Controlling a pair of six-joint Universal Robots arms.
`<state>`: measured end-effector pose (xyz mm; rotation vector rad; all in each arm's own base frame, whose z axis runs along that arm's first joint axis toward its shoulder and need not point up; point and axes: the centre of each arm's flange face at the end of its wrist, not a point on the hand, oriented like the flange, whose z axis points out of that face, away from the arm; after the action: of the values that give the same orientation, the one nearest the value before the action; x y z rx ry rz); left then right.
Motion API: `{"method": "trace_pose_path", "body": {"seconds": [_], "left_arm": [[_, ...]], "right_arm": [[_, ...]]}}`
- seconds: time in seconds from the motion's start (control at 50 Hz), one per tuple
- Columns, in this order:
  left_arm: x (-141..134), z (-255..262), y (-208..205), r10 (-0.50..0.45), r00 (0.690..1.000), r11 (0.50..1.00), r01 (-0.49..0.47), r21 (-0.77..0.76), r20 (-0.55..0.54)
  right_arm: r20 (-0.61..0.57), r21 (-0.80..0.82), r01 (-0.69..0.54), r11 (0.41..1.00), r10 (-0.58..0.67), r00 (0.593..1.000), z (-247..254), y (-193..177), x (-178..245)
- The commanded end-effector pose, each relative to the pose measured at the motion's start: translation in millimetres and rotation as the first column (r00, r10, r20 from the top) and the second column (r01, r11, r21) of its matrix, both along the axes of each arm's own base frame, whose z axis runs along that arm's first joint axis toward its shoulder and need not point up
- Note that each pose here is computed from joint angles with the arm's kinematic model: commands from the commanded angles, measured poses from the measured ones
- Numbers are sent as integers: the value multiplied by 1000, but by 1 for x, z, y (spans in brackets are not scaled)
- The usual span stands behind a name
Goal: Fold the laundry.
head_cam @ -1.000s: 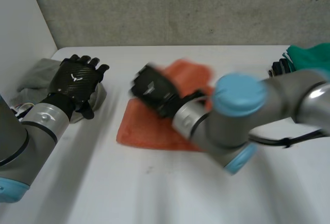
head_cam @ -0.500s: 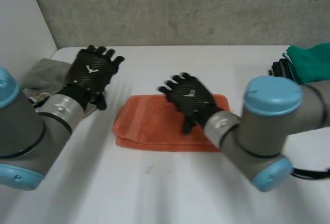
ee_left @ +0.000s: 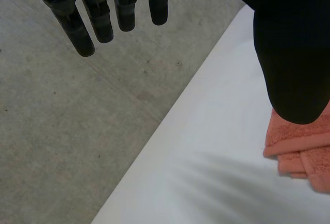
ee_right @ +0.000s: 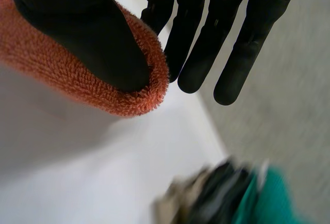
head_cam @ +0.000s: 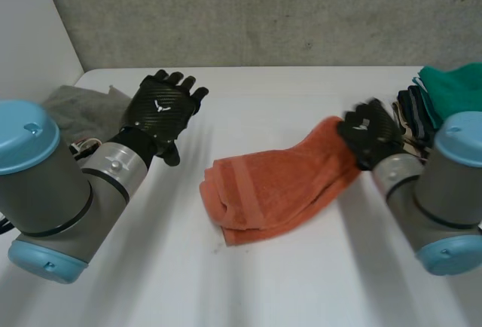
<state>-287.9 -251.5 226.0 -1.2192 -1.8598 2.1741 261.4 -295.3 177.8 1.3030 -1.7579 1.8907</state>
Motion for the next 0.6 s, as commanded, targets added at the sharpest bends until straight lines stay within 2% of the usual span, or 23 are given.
{"method": "trace_pose_path", "body": {"seconds": [0.02,0.04,0.08,0.1,0.16,0.24,0.26,0.32,0.34,0.4,0.44,0.46,0.52,0.6], "left_arm": [[1,3,2,3,1000,1000,-3,-4,-6],[1,3,3,2,1000,1000,-2,-2,-7],[2,1,3,10,1000,1000,-9,9,-13],[3,2,3,14,1000,1000,-14,12,-19],[5,1,1,45,998,998,-43,35,-47],[7,3,-1,87,991,994,-80,69,-105],[7,5,-2,97,987,993,-88,77,-126],[4,10,-2,101,981,993,-88,83,-164],[-2,14,-1,94,977,993,-80,82,-190],[-16,22,4,69,970,996,-52,78,-235],[-26,22,8,51,967,996,-31,82,-252],[-39,22,14,28,963,996,-5,88,-268],[-61,16,22,0,960,992,35,120,-279],[-79,-12,25,29,975,975,21,223,-220]], "right_arm": [[-25,-22,-429,903,429,903,-11,71,94],[-22,-4,-510,860,510,860,-17,88,107],[-15,18,-579,815,579,815,-26,103,116],[-8,46,-629,776,630,776,-36,113,121],[-1,89,-665,742,668,745,-53,121,125],[9,116,-610,783,614,789,-52,112,122],[44,142,-574,806,575,817,-51,110,120],[147,181,-530,828,510,847,-39,106,114],[254,193,-500,844,449,857,-18,96,105],[439,219,-442,870,317,841,12,73,78],[520,236,-424,875,255,815,25,65,67],[587,255,-400,880,188,787,35,56,57],[641,333,-361,871,72,765,38,45,43],[609,438,-312,843,-23,793,34,32,34]]}}
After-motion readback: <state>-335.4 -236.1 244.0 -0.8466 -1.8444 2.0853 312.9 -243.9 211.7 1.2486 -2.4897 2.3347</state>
